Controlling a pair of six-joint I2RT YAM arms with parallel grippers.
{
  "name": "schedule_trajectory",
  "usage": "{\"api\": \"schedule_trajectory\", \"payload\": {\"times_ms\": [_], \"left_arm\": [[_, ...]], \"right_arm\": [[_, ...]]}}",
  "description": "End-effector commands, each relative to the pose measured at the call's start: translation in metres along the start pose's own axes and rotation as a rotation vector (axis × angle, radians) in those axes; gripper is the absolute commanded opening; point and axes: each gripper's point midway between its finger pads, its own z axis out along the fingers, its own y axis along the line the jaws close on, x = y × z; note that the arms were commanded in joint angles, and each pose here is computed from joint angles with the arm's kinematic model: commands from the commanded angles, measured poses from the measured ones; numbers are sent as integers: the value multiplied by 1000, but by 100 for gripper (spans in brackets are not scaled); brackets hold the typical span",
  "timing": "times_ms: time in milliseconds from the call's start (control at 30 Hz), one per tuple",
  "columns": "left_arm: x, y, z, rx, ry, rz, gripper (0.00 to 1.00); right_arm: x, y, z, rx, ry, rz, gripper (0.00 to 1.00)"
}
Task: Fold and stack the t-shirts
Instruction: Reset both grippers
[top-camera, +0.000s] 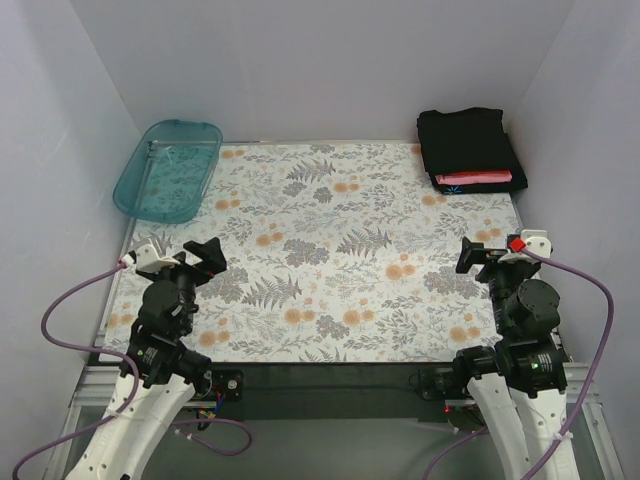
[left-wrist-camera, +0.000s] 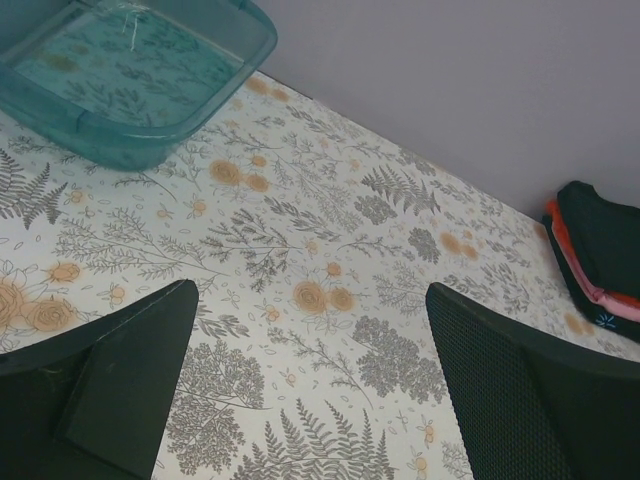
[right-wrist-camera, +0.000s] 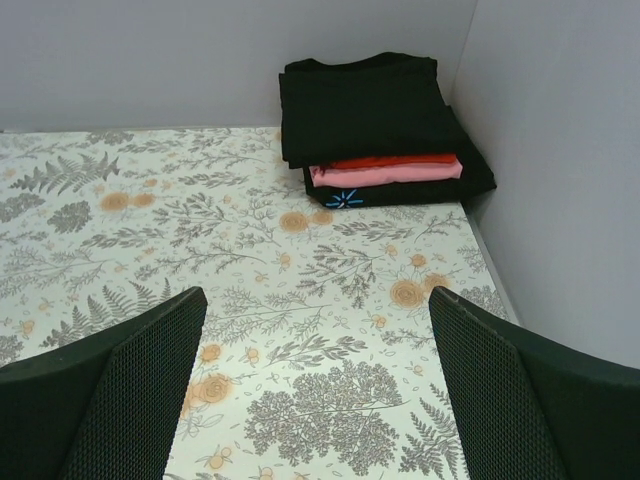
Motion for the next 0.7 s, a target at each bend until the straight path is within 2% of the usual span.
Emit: {"api": "schedule_trajectory", "payload": {"times_ms": [0, 300, 667], "left_arm": [[-2, -6, 3, 43, -31, 41, 98], [5, -4, 9, 34, -11, 73, 98], [-1, -2, 7, 35, -44, 67, 98]], "right_arm": [[-5, 3, 2, -13, -28, -4, 98], [3, 4, 6, -14, -4, 1, 98], [4, 6, 8, -19, 6, 0, 98]]}}
